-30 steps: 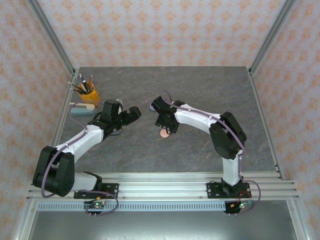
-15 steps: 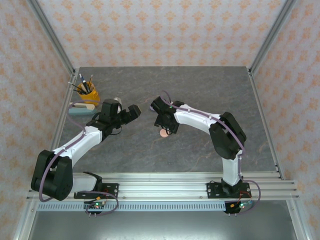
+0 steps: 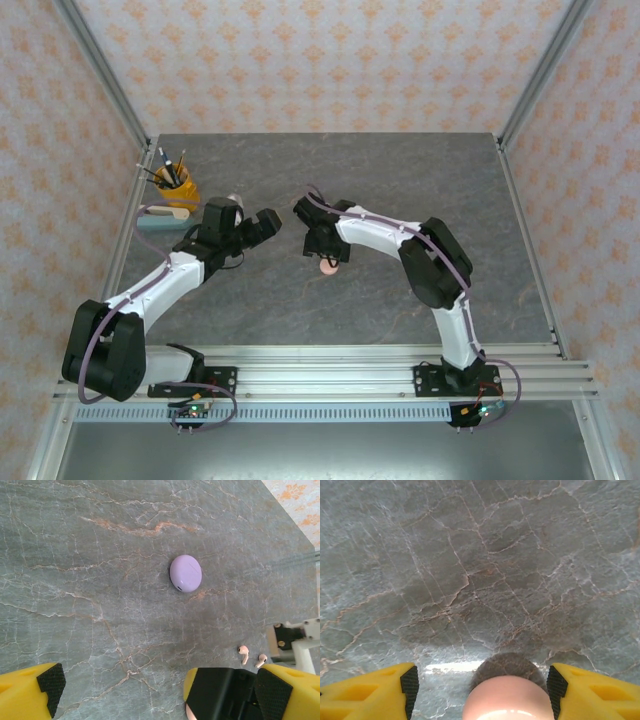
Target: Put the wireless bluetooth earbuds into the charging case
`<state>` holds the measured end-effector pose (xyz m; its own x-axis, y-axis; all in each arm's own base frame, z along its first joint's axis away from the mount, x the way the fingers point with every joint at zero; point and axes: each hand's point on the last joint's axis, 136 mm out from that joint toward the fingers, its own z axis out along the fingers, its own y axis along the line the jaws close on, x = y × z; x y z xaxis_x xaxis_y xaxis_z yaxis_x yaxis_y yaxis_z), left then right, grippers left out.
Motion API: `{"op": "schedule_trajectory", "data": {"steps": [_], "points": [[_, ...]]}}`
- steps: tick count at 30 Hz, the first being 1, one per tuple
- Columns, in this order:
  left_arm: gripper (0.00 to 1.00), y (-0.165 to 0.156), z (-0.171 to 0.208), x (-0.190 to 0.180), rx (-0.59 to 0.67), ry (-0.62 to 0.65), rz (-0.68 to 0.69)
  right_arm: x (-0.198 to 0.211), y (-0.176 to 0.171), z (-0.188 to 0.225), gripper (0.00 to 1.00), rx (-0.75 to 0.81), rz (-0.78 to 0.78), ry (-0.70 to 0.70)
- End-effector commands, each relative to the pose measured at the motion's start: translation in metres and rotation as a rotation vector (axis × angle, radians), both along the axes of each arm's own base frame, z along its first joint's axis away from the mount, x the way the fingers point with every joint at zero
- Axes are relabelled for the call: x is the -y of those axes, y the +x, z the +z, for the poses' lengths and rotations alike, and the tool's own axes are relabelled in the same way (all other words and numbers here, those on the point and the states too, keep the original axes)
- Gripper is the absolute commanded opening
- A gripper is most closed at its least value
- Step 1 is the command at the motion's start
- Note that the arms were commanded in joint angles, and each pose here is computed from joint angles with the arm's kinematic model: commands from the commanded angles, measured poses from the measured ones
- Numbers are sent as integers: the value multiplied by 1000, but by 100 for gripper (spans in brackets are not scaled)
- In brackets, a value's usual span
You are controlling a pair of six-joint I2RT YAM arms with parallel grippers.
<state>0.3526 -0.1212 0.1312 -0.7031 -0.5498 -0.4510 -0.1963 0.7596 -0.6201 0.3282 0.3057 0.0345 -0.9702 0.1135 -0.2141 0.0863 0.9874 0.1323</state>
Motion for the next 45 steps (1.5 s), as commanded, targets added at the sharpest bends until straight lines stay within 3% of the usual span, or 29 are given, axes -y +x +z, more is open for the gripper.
{"op": "schedule_trajectory", "data": {"steps": [1,9,15,26,36,45], "points": [[99,9,11,2,27,11,6,-7,4,2,70,4,61,3],[100,21,13,7,32,-7,7,-25,-28,13,67,-56,105,156],[100,25,15,8,31,1,1,-31,-68,21,66,-104,157,196],[100,21,24,-1,40,58,0,7,-59,46,73,10,186,0],[100,24,30,-11,42,74,5,-16,-62,41,74,-6,559,-7],[100,24,32,-16,47,74,21,-20,-62,19,75,-79,647,-75]]}}
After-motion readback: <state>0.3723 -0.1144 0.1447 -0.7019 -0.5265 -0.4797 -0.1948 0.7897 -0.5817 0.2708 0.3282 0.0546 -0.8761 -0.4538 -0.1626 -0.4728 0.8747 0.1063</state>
